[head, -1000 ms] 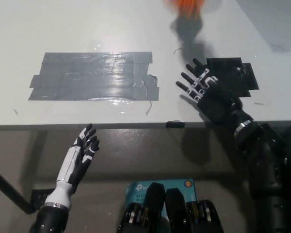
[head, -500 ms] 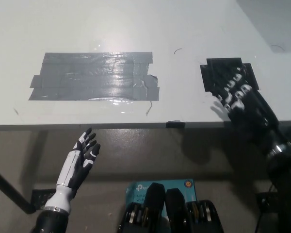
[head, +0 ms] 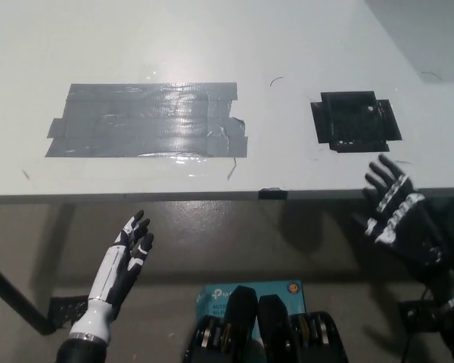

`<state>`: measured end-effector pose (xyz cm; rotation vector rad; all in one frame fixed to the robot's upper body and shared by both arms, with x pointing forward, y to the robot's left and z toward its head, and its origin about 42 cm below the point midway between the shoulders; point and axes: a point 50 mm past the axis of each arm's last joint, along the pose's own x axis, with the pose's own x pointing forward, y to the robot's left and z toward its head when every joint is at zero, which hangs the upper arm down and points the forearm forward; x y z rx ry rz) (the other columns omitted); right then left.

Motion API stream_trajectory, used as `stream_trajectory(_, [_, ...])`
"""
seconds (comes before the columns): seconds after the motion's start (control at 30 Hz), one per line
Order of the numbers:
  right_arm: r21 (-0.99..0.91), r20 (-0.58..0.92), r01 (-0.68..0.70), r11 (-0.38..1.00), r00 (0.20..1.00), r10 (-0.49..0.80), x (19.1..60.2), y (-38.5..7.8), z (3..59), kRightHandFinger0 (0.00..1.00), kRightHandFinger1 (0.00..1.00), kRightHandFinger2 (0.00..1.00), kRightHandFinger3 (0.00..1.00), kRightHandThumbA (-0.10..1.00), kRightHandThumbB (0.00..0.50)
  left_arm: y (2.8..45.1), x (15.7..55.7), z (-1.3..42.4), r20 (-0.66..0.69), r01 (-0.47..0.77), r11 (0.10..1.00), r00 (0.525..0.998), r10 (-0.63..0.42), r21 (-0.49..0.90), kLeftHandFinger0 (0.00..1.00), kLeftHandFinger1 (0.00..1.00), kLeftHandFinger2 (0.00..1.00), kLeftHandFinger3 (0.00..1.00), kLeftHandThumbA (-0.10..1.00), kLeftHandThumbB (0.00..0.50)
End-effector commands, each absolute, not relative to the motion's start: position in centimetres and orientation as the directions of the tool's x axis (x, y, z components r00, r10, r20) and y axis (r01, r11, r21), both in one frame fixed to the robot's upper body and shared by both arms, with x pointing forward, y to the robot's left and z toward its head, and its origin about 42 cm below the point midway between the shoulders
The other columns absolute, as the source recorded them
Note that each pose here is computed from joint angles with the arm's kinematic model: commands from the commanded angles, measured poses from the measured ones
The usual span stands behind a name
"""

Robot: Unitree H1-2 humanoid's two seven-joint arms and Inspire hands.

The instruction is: An orange duster is kept infront of the robot in the middle of the table and the robot extends its right arm to grab the duster, picks it up and hands it to a person

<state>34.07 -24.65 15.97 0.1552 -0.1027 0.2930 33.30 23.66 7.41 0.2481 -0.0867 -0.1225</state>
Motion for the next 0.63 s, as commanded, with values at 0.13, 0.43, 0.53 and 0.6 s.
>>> stream_trajectory(0.13, [-0.179, 0.142, -0.213, 0.961, 0.961, 0.239, 34.7, -25.4, 13.2, 1.00, 1.00, 1.00, 1.00, 0.97, 0.310, 23.8, 33.3, 8.0, 0.115, 0.119, 0.957, 0.981, -0.153, 0.264, 0.94, 1.00, 1.00, 1.00, 0.90, 0.144])
stream_trajectory(0.43, [-0.218, 0.114, -0.220, 0.951, 0.962, 0.248, 35.0, -25.3, 12.6, 1.00, 1.00, 1.00, 1.00, 0.99, 0.339, 23.7, 33.4, 8.3, 0.127, 0.120, 0.954, 0.979, -0.160, 0.273, 0.96, 1.00, 1.00, 1.00, 0.91, 0.143])
stream_trajectory(0.53, [-0.229, 0.103, -0.225, 0.947, 0.962, 0.254, 34.8, -25.1, 12.5, 1.00, 1.00, 1.00, 1.00, 0.99, 0.322, 23.8, 33.1, 8.2, 0.123, 0.120, 0.953, 0.980, -0.159, 0.277, 0.98, 1.00, 1.00, 1.00, 0.92, 0.138])
stream_trajectory(0.6, [-0.232, 0.096, -0.230, 0.945, 0.961, 0.258, 34.7, -25.0, 12.4, 1.00, 1.00, 1.00, 1.00, 0.99, 0.324, 23.8, 32.9, 8.1, 0.119, 0.120, 0.953, 0.980, -0.158, 0.278, 0.98, 1.00, 1.00, 1.00, 0.92, 0.139])
